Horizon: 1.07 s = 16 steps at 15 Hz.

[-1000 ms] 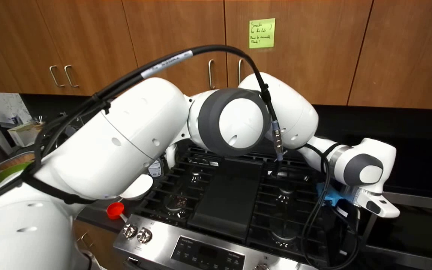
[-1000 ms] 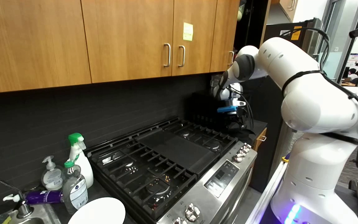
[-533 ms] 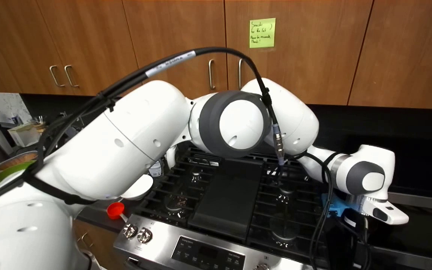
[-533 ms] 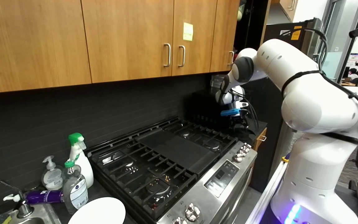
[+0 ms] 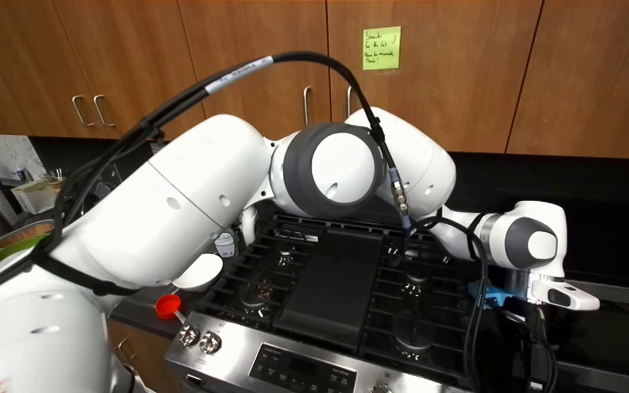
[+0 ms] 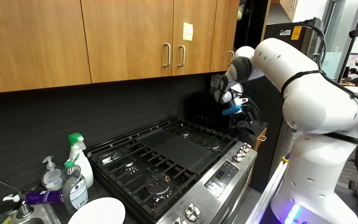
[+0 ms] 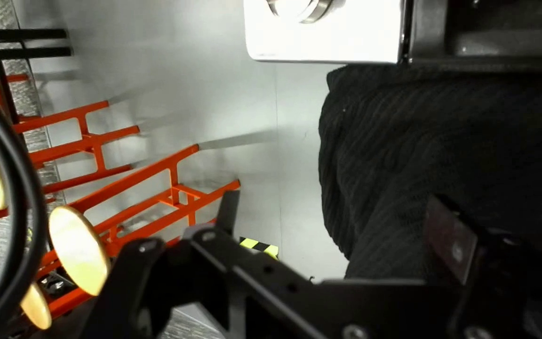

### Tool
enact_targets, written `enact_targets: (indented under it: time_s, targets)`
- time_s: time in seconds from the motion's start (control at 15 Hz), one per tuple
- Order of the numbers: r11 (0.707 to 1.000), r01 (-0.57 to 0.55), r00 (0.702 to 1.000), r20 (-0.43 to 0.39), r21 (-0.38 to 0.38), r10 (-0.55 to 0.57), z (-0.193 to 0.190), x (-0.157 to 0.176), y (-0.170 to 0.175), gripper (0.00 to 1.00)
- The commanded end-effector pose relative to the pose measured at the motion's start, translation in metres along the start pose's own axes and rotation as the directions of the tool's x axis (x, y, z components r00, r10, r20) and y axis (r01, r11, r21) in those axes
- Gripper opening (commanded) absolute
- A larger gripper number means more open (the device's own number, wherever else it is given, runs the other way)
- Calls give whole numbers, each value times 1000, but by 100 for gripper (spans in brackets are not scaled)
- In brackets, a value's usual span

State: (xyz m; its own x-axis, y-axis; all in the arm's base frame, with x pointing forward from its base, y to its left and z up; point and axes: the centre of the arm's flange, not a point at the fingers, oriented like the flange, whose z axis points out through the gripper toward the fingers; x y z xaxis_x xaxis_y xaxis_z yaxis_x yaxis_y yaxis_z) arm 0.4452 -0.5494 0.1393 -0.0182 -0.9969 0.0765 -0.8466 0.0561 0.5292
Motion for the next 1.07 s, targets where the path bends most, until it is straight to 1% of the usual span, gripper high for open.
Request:
enact_targets:
  time_s: [0.0, 0.07, 0.13, 0.2, 0.27, 0.47, 0.73, 1.0]
  targets:
    - [1000, 3, 1000, 6, 0, -3, 0, 0, 0, 100]
    - [1000, 4, 1000, 8, 0, -4, 0, 1, 1, 100]
    - [1000, -8, 999, 41, 16, 7, -4, 2, 4, 100]
    - [1000, -28, 996, 88, 9, 27, -4, 2, 5, 100]
    - [998, -56, 983, 173, 1, 55, -5, 1, 8, 100]
    - [993, -110, 946, 303, -33, 115, -11, -9, 11, 100]
    - [981, -187, 909, 368, -57, 195, -28, -13, 14, 100]
    - [952, -279, 867, 392, -129, 307, -31, -17, 18, 100]
